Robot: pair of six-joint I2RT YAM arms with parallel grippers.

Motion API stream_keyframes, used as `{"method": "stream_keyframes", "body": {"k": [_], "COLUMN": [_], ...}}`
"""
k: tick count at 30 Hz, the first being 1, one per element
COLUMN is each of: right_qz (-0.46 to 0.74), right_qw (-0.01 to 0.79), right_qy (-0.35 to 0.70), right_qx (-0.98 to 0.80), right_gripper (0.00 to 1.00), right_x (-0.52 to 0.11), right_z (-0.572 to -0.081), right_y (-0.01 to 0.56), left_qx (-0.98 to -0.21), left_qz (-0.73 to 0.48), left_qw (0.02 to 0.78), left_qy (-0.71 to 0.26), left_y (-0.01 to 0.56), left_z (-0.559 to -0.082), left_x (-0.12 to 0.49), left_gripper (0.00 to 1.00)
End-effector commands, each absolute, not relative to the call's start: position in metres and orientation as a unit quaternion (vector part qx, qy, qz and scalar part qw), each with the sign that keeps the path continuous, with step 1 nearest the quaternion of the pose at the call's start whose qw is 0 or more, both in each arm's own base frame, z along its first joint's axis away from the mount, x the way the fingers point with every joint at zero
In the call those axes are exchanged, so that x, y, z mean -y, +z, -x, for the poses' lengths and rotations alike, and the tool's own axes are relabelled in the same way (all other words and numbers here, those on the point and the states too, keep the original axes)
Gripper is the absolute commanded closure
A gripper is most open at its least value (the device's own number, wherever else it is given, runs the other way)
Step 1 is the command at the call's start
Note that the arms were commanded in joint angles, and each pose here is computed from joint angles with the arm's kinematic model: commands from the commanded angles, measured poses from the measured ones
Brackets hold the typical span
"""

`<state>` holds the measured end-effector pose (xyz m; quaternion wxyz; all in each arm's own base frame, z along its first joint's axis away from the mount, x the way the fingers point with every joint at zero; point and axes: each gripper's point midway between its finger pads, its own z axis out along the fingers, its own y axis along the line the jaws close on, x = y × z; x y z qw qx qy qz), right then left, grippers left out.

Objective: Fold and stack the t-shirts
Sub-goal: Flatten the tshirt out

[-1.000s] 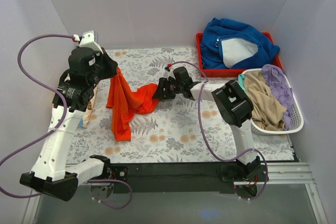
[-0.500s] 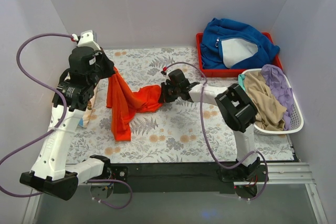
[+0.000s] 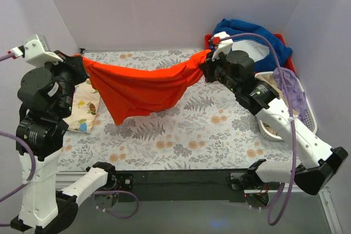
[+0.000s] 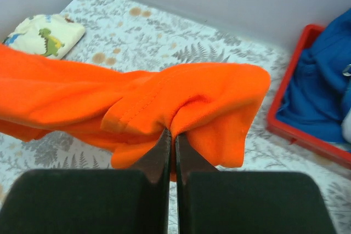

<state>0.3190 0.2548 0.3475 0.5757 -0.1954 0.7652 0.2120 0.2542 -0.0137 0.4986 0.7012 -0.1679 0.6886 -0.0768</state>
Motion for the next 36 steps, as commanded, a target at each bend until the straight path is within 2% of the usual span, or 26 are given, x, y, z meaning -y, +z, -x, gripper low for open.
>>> {"method": "stream_keyframes", "body": {"k": [1,10,15,20,24,32,36], "right_qz": [0.191,0.158,0.140,0.120,0.126,0.186,0.225], "right_qw": [0.600,0.667,0.706,0.744,0.757,0.686,0.640], "right_qy": [0.149,0.164,0.172,0.182,0.169,0.150,0.151], "right_qx": [-0.763,-0.710,-0.673,-0.632,-0.618,-0.688,-0.719], "right_gripper": [0.99,0.99,0.99,0.99,0.99,0.99,0.99], "right_x": [-0.222,-0.186,-0.164,-0.139,-0.132,-0.190,-0.225], "right_z": [-0.316,-0.283,-0.262,-0.237,-0.233,-0.288,-0.315], "right_y": [0.370,0.446,0.488,0.526,0.535,0.459,0.416], "left_qx": [-0.677,-0.667,-0.636,-0.565,-0.560,-0.681,-0.746], "left_qz": [0.188,0.192,0.164,0.158,0.145,0.216,0.229], "left_qw": [0.708,0.716,0.743,0.791,0.792,0.676,0.595], "left_qy": [-0.072,-0.075,-0.128,-0.175,-0.198,-0.181,-0.193], "left_y": [0.503,0.514,0.538,0.574,0.572,0.474,0.384], "left_z": [-0.246,-0.228,-0.211,-0.173,-0.170,-0.229,-0.252], "left_x": [0.005,-0.001,0.011,0.008,0.016,0.030,0.053], "left_gripper": [1.00,1.00,1.00,1.00,1.00,1.00,1.00]}}
